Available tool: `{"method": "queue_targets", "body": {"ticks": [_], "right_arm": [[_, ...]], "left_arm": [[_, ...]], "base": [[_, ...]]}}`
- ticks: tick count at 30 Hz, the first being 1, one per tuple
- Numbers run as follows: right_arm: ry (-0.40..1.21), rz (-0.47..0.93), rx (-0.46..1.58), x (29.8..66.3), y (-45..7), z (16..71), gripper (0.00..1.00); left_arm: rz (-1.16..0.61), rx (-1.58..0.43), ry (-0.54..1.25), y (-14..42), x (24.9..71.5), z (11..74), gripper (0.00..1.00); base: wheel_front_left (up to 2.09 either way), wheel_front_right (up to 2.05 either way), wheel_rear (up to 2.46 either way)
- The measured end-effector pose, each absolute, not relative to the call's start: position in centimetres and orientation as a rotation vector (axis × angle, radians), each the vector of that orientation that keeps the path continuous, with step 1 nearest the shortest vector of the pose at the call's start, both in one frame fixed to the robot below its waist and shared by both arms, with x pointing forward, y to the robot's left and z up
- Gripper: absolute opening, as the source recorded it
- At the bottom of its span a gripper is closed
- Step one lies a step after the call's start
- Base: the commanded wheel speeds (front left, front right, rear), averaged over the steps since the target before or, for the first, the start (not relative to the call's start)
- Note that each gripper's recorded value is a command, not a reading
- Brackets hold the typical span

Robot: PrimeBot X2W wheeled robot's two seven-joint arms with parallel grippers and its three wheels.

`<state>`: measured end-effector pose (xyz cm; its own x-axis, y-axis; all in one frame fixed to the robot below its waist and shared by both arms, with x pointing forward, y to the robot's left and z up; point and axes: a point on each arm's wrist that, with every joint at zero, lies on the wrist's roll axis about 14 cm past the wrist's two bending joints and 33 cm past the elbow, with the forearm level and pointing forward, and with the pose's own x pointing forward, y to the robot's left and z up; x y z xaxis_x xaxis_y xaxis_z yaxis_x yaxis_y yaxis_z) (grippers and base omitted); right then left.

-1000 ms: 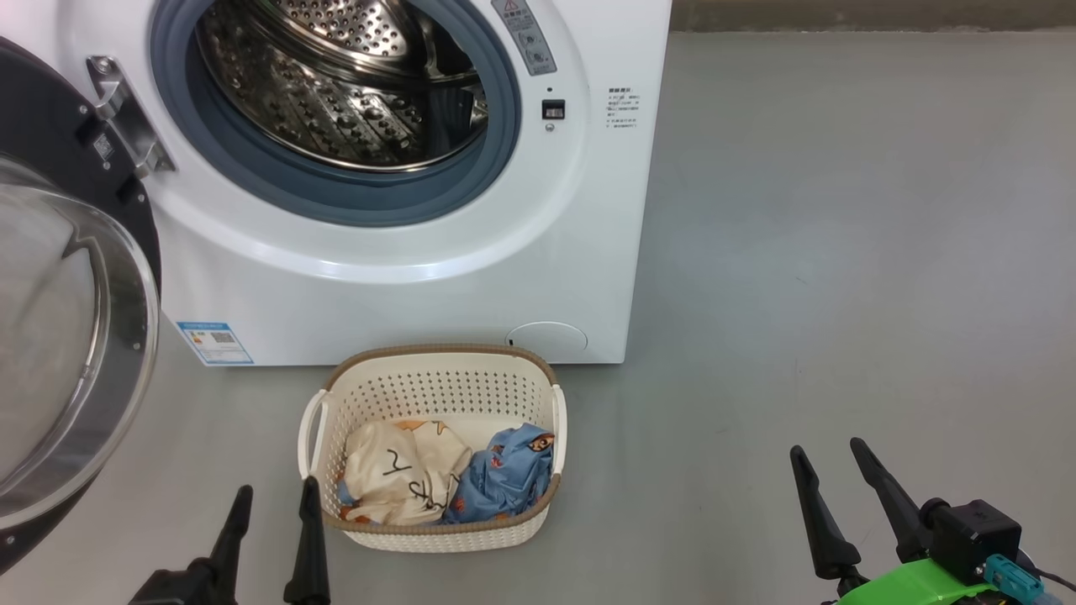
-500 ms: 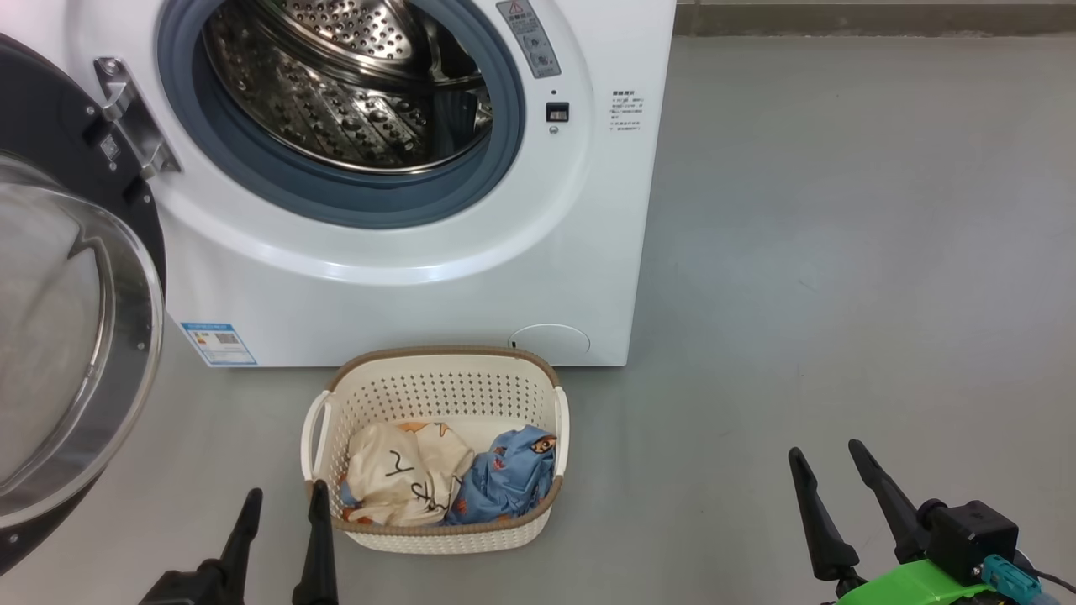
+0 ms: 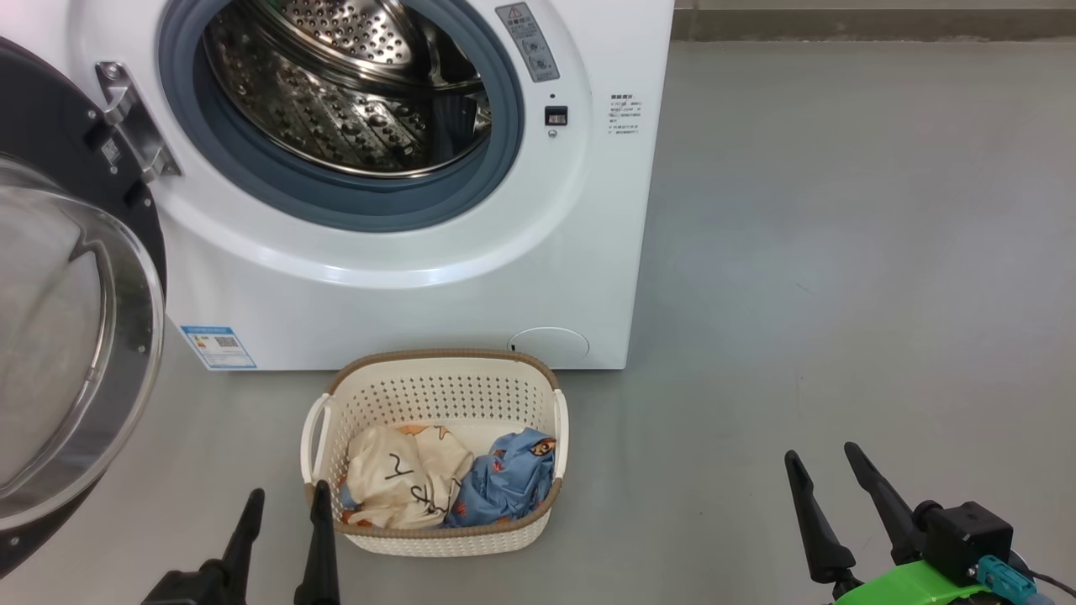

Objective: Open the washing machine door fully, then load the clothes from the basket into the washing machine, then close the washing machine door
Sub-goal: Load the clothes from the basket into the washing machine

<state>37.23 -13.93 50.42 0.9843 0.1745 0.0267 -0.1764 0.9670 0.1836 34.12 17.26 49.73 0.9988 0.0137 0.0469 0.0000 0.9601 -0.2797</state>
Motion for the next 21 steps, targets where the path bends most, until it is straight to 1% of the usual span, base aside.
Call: {"method": "queue_targets", "body": {"ticks": [7, 12, 17, 21], "right_arm": [[-0.008, 0.183, 0.187, 37.19, -13.74, 50.37, 1.0], [-0.008, 0.187, 0.187, 37.19, -13.59, 50.39, 1.0], [-0.004, 0.191, 0.188, 37.26, -13.45, 50.26, 1.0], [0.001, 0.193, 0.188, 37.33, -13.37, 50.09, 1.0]], "left_arm": [[0.013, -0.334, -0.048, 17.32, 34.04, 49.68, 1.0], [0.016, -0.372, -0.058, 17.45, 33.98, 49.93, 1.0], [0.019, -0.372, -0.061, 17.56, 33.98, 50.03, 1.0], [0.024, -0.371, -0.066, 17.68, 34.03, 50.16, 1.0]], "base": [[0.02, -0.02, 0.0], [0.53, -0.53, 0.0], [1.21, -1.22, 0.02], [1.62, -2.03, 0.41]]}}
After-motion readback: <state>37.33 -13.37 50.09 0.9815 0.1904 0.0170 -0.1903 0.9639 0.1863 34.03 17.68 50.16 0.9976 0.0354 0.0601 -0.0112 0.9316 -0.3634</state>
